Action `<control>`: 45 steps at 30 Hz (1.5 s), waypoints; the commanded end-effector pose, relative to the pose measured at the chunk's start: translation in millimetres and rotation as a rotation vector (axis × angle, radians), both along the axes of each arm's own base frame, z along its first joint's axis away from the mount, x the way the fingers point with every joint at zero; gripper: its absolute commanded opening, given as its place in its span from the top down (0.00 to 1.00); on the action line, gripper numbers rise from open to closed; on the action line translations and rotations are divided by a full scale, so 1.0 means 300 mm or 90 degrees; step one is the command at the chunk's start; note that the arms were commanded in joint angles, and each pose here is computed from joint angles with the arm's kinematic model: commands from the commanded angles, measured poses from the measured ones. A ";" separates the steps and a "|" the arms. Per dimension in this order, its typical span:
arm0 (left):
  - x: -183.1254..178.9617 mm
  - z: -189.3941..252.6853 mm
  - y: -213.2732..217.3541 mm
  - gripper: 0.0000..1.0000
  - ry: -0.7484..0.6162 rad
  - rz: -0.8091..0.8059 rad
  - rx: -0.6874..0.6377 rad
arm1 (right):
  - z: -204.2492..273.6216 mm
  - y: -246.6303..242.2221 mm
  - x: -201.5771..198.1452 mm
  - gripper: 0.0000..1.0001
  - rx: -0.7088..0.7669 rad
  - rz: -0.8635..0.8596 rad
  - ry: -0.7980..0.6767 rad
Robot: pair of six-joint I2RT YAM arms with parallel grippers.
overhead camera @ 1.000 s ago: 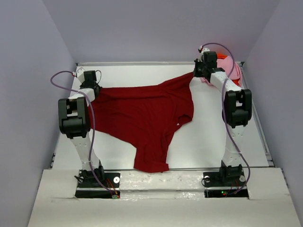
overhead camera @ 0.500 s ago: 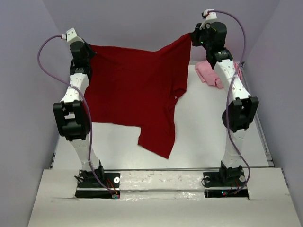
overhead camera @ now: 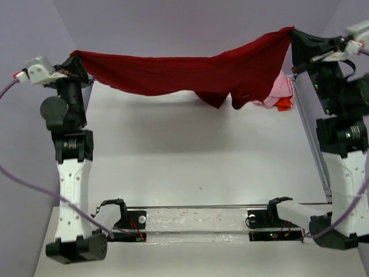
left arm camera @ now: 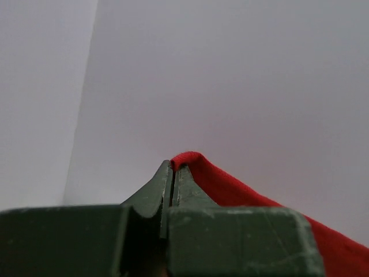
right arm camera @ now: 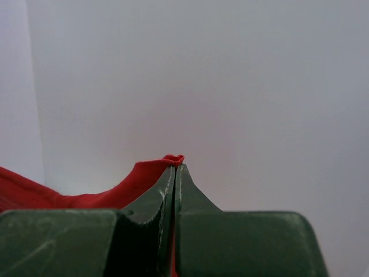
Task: Fold and stack the t-shirts
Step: Flatten the tshirt out
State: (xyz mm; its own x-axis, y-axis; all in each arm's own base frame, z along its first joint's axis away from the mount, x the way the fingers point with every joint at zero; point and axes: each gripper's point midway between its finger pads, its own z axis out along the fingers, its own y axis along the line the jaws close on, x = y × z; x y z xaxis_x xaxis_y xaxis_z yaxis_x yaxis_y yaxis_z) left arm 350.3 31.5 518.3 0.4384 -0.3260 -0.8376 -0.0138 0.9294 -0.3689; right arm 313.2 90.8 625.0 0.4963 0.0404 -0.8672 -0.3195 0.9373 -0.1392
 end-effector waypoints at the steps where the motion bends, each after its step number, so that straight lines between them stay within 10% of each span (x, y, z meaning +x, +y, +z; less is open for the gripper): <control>1: -0.234 0.127 0.026 1.00 -0.086 0.051 0.009 | 0.066 0.002 -0.187 1.00 -0.012 0.031 -0.062; 10: -0.553 0.269 0.059 1.00 -0.146 0.095 -0.063 | 0.265 -0.083 -0.446 1.00 -0.014 -0.012 -0.109; 18: -0.224 0.017 0.143 1.00 0.028 0.150 -0.166 | 0.050 -0.074 0.039 1.00 -0.032 -0.095 0.077; 26: 0.123 -0.488 0.179 1.00 0.195 0.182 -0.236 | -0.589 0.065 0.578 1.00 -0.060 -0.057 0.337; 36: 0.233 -0.967 0.211 1.00 0.258 0.224 -0.272 | -1.270 0.155 0.846 1.00 -0.064 -0.022 0.508; 45: 0.545 -1.151 0.208 1.00 0.352 0.195 -0.214 | -1.303 0.208 1.072 1.00 -0.076 -0.010 0.460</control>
